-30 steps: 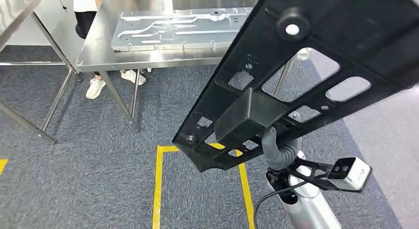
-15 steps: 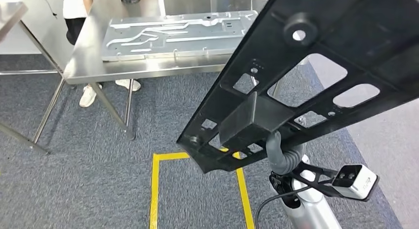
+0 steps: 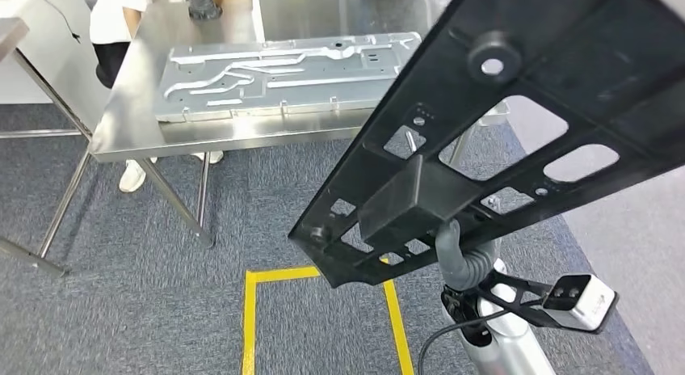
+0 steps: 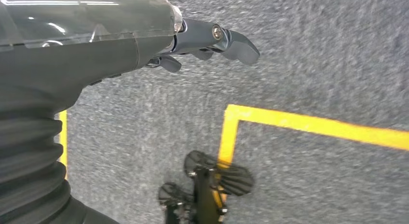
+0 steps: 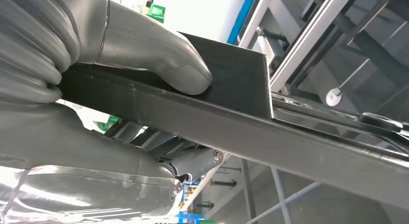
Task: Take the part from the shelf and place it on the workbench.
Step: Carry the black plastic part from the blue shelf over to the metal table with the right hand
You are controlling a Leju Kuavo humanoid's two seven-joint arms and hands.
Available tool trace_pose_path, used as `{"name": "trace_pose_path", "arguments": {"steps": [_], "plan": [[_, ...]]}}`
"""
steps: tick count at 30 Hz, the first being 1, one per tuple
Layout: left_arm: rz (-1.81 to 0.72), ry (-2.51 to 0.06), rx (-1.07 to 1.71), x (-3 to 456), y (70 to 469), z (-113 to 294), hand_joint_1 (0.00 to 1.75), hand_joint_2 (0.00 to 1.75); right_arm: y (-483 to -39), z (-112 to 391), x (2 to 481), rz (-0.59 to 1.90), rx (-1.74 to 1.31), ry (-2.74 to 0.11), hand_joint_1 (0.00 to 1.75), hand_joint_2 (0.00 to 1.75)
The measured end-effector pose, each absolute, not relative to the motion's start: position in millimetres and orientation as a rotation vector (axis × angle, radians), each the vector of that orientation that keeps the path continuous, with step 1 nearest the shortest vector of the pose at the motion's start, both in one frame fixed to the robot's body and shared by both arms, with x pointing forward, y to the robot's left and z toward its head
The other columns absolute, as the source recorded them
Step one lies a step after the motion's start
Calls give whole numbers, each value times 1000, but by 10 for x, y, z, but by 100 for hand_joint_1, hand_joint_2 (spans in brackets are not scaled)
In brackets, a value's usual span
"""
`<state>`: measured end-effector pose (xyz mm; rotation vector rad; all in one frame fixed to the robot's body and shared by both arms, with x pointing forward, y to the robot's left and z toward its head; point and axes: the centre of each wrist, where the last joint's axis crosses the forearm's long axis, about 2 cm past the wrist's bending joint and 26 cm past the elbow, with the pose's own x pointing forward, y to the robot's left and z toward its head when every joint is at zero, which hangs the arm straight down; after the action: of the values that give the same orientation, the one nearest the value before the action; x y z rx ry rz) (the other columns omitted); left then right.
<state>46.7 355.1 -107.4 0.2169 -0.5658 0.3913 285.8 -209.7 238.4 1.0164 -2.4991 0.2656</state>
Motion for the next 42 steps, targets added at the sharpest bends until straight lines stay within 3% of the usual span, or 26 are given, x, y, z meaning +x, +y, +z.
{"name": "trace_pose_path", "arguments": {"steps": [42], "plan": [[400, -561, 209, 465, 3490, -1081, 0, 175, -2057, 2386, 2825, 262, 1014, -2507, 175, 175]]}}
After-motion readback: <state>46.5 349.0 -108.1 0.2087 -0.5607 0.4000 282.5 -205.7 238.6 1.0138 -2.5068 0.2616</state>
